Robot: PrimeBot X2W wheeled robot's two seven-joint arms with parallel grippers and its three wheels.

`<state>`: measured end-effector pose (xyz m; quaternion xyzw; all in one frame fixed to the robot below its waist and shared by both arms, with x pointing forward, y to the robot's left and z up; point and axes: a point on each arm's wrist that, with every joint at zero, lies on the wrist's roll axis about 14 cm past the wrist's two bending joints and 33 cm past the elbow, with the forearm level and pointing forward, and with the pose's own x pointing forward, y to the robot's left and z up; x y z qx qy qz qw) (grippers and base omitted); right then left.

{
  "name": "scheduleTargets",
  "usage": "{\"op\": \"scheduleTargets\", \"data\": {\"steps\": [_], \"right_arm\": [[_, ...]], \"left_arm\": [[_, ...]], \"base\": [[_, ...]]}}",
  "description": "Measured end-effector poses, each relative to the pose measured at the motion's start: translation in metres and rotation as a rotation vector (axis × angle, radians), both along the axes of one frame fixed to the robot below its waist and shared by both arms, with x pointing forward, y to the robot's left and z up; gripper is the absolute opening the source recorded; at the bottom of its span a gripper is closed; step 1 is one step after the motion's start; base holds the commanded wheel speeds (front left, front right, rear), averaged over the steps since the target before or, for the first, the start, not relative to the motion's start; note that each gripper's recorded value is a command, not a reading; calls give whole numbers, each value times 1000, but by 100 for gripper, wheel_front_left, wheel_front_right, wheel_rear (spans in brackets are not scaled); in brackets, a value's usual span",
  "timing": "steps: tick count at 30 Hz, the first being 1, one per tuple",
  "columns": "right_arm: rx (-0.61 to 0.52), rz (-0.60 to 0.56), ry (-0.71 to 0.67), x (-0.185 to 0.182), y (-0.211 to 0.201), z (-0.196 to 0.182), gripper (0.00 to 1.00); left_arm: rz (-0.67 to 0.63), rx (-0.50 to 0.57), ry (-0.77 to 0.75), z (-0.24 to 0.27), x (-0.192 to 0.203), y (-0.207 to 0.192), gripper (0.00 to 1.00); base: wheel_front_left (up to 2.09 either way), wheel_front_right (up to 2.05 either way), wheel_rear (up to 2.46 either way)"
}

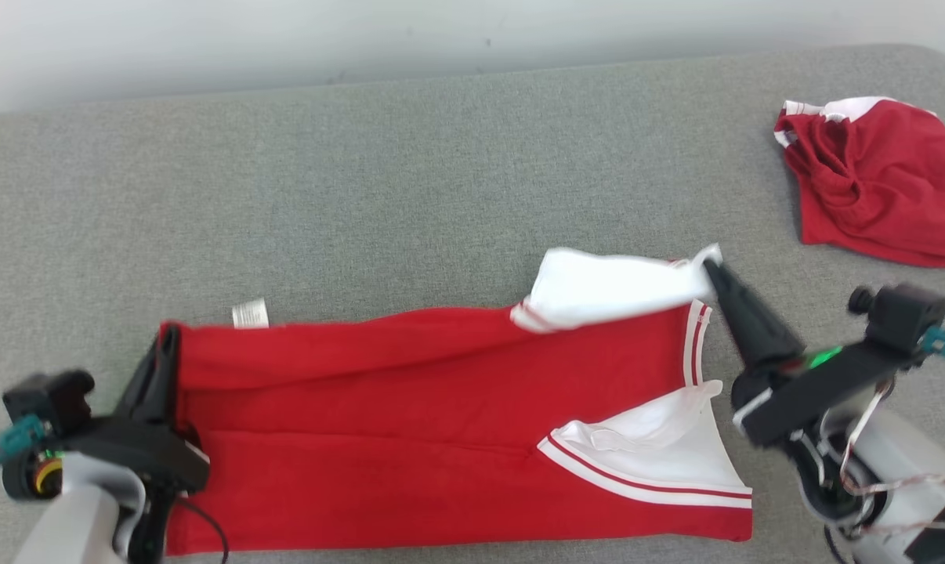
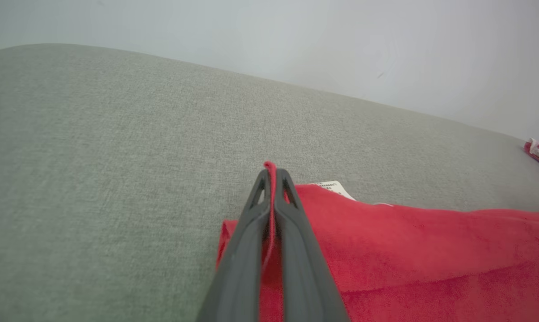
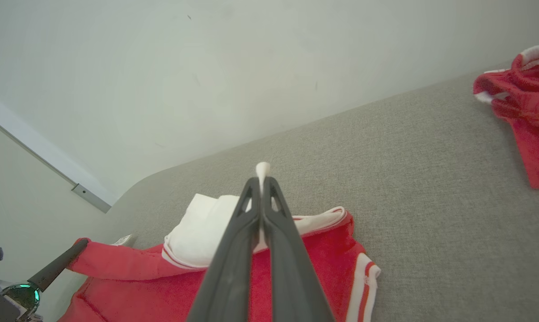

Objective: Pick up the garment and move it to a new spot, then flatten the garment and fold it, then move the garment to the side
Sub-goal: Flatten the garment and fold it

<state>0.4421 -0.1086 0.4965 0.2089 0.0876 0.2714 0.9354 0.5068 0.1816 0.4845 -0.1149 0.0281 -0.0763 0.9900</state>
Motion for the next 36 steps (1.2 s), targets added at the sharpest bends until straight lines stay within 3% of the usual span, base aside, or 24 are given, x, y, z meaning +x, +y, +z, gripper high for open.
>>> {"op": "scheduleTargets", "data": {"steps": [10, 19, 20, 21, 22, 36], "right_arm": [[-7, 89, 132, -45, 6, -26, 0], [-81, 125, 201, -66, 1, -46, 0], [-85, 132, 207, -68, 2, -48, 0], [-89, 140, 214, -70, 3, -50, 0], [-92, 143, 218, -72, 4, -52, 0], [-176, 186, 249, -87, 3, -72, 0]], "left_arm": [[31, -26, 36, -13, -23, 6, 0], [62, -41, 41, -15, -37, 12, 0], [67, -40, 35, -14, -38, 14, 29], [75, -39, 26, -11, -38, 16, 92], [82, -40, 17, -8, -39, 18, 100], [172, -84, -70, 11, -73, 34, 100]], "base": [[0, 0, 0], [0, 0, 0], [0, 0, 0], [0, 0, 0], [0, 0, 0], [0, 0, 0]]}}
